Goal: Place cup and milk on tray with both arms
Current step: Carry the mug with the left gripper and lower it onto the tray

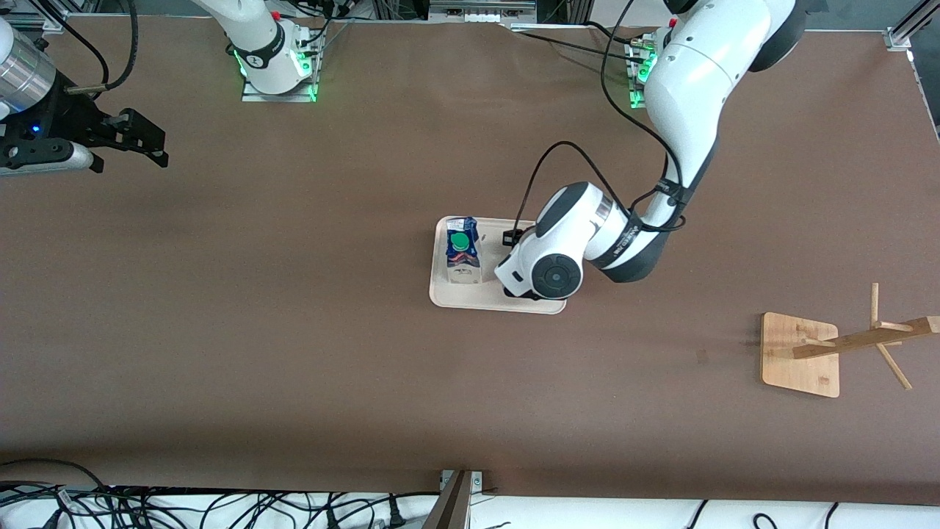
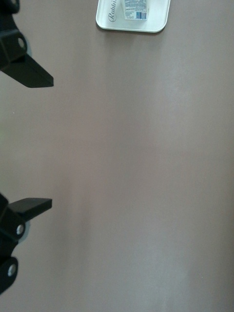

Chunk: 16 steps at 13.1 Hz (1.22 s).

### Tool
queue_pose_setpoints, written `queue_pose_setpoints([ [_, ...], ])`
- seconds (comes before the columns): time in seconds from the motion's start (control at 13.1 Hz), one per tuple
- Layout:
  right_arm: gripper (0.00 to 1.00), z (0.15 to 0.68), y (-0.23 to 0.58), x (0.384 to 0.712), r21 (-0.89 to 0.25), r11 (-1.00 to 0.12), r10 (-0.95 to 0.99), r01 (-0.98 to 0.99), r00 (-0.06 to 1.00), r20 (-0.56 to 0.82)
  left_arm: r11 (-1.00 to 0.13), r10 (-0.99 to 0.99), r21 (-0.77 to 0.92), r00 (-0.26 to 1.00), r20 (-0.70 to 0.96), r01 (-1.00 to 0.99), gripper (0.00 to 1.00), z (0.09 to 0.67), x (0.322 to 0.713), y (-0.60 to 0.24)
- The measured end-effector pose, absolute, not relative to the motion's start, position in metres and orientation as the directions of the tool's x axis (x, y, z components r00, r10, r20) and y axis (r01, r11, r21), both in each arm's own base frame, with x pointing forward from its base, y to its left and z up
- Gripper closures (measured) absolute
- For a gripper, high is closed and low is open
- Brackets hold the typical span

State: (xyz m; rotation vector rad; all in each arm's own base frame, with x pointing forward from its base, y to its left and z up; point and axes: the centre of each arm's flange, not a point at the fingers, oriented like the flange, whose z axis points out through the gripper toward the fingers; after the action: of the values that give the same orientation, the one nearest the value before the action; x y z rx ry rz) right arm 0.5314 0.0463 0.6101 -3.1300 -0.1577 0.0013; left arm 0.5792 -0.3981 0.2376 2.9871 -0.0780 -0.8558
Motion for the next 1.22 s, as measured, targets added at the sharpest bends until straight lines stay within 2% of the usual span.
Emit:
queue_pose_setpoints([
  [0.46,0.0,0.61,0.047,0.532,-0.012,-0.995,0.101,0.1,0.995,-0.001,-0.998,-0.055,0.04,0.846,-0.531,-0.04,0.9,0.226,0.572,-0.409],
  [0.53,0.0,0.61,0.047,0.532,-0.012,-0.995,0.101,0.1,0.995,-0.001,-0.999,-0.052,0.036,0.844,-0.533,-0.039,0.85,0.223,0.572,-0.408],
  [1.07,0.0,0.609,0.047,0.532,-0.012,-0.995,0.101,0.1,0.995,-0.001,-0.999,-0.033,0.031,0.845,-0.533,-0.02,0.15,0.22,0.581,-0.396],
  [1.22,0.0,0.609,0.047,0.532,-0.012,-0.995,0.101,0.101,0.995,-0.001,-0.999,-0.029,0.026,0.843,-0.537,-0.018,0.0,0.227,0.584,-0.391],
])
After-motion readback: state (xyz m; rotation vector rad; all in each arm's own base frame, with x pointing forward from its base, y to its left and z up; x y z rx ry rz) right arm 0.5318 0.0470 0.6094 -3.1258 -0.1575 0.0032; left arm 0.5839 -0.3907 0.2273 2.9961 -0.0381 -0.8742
